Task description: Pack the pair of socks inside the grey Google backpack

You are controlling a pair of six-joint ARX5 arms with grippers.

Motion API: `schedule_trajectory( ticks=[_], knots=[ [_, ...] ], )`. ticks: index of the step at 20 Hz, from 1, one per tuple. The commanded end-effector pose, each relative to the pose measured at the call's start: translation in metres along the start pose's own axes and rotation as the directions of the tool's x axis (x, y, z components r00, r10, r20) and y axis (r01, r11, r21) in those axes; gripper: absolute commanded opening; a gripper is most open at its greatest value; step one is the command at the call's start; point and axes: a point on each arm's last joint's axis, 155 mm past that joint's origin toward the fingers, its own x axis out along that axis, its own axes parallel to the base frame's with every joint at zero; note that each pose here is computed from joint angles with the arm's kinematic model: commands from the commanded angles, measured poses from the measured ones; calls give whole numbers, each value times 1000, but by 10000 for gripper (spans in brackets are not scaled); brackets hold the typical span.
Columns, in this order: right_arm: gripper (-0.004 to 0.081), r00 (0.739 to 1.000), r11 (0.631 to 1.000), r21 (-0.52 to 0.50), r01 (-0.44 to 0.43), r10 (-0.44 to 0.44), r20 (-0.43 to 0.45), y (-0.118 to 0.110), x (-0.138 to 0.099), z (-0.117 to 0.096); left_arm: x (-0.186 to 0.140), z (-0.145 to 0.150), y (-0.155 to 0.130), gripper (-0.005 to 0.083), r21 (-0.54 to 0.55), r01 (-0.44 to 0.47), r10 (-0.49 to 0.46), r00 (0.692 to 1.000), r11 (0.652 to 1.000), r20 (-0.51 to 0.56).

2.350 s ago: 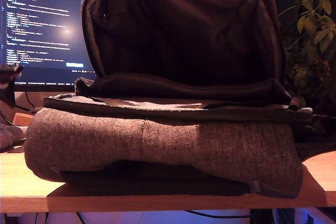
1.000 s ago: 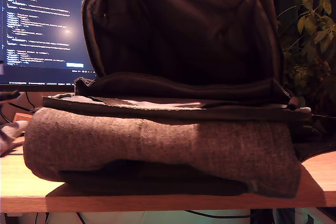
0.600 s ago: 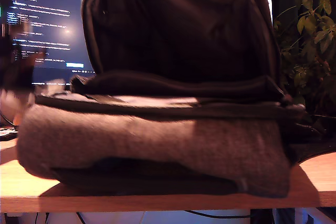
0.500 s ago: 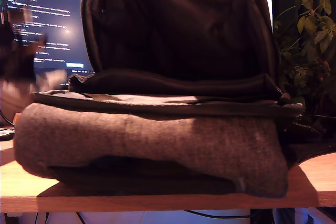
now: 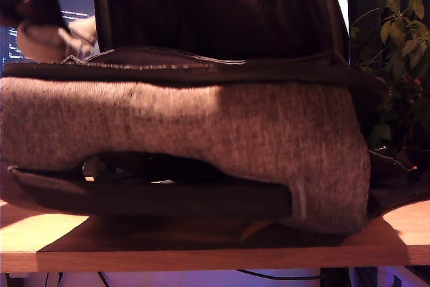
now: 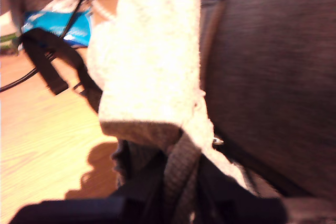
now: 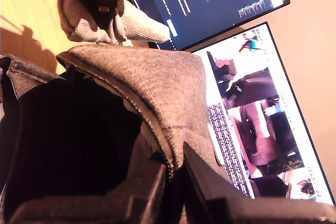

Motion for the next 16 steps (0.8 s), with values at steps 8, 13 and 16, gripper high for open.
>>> schedule_trajectory(
  ticks=[8, 13, 16],
  knots=[
    [-11, 997, 993, 82, 80, -79, -7, -39, -3, -8, -31, -18, -38, -21, 27, 60, -63, 991, 998, 121],
    [-11, 996, 992, 86, 90, -88, -29, -43, 1, -16, -55, -30, -70, -21, 78, 112, -127, 968, 991, 217],
    [-11, 996, 992, 87, 90, -88, -31, -44, 2, -17, -76, -37, -95, -21, 135, 168, -200, 937, 977, 285]
  ],
)
